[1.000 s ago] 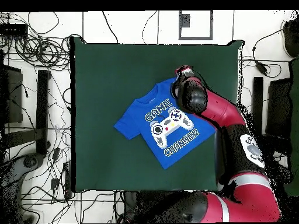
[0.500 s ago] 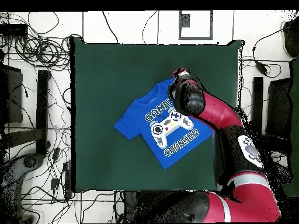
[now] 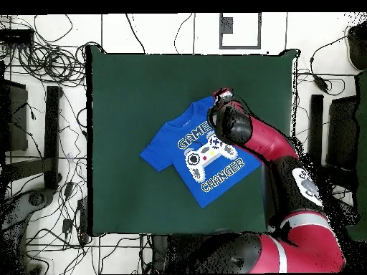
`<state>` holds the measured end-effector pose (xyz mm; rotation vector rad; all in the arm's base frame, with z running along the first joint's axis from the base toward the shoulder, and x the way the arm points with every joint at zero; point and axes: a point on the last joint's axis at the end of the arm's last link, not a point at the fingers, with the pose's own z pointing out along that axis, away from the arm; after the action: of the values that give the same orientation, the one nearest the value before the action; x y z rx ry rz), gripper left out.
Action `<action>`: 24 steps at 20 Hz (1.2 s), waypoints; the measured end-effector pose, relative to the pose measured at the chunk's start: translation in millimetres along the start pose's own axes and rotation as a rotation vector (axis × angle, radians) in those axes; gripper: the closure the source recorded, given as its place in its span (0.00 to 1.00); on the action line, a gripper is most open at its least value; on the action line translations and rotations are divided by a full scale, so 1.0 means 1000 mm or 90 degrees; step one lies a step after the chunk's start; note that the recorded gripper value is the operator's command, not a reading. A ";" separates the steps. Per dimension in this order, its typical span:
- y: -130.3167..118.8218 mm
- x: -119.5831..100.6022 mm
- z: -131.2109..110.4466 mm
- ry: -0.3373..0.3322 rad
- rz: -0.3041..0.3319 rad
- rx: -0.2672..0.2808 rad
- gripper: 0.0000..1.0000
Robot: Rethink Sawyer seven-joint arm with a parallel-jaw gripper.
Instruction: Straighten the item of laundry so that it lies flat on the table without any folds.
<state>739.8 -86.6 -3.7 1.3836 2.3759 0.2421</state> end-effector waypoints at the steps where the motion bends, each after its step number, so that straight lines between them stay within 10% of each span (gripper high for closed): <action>1: -0.002 0.002 0.003 0.001 0.001 0.001 0.00; 24: -0.019 0.025 0.033 0.000 0.002 0.001 0.00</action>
<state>727.6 -76.0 -46.3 1.3883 2.3741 0.2412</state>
